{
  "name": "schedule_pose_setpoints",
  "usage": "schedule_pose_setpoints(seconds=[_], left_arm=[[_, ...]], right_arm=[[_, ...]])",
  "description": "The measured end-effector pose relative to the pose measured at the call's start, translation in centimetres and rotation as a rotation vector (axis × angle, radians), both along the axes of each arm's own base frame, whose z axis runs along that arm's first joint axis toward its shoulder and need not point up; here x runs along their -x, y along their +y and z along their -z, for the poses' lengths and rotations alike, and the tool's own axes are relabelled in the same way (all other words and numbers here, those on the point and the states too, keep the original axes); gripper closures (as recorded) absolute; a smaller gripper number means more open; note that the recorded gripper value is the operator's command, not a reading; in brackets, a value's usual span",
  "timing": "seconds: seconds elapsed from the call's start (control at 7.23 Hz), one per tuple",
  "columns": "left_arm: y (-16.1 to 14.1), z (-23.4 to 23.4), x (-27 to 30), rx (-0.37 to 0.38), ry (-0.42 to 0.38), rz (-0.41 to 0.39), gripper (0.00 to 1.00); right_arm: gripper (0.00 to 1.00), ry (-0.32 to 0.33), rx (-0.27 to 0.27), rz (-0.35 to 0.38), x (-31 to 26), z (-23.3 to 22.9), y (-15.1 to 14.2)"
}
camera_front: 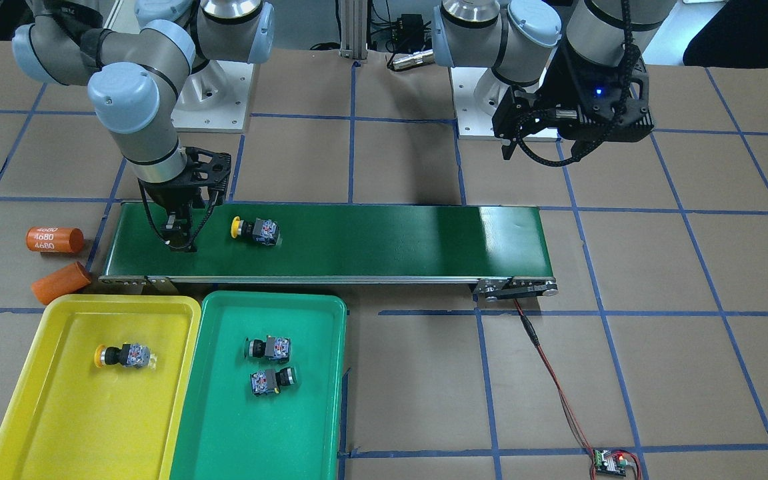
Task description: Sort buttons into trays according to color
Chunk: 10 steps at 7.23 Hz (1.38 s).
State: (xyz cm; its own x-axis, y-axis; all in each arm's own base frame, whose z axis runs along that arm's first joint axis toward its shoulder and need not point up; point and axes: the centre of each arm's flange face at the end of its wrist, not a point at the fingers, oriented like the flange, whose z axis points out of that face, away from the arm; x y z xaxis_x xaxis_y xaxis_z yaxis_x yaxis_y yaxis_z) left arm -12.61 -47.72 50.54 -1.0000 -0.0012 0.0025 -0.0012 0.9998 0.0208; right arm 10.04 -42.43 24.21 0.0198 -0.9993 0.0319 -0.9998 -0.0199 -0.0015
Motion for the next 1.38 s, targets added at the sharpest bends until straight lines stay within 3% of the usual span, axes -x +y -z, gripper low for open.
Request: schedule_pose_setpoints(seconds=[1.38], left_arm=[[-0.02,0.05,0.0,0.015,-0.001,-0.001,0.0]], right_arm=[[0.0,0.0,0.004,0.003,0.01,-0.07,-0.07]])
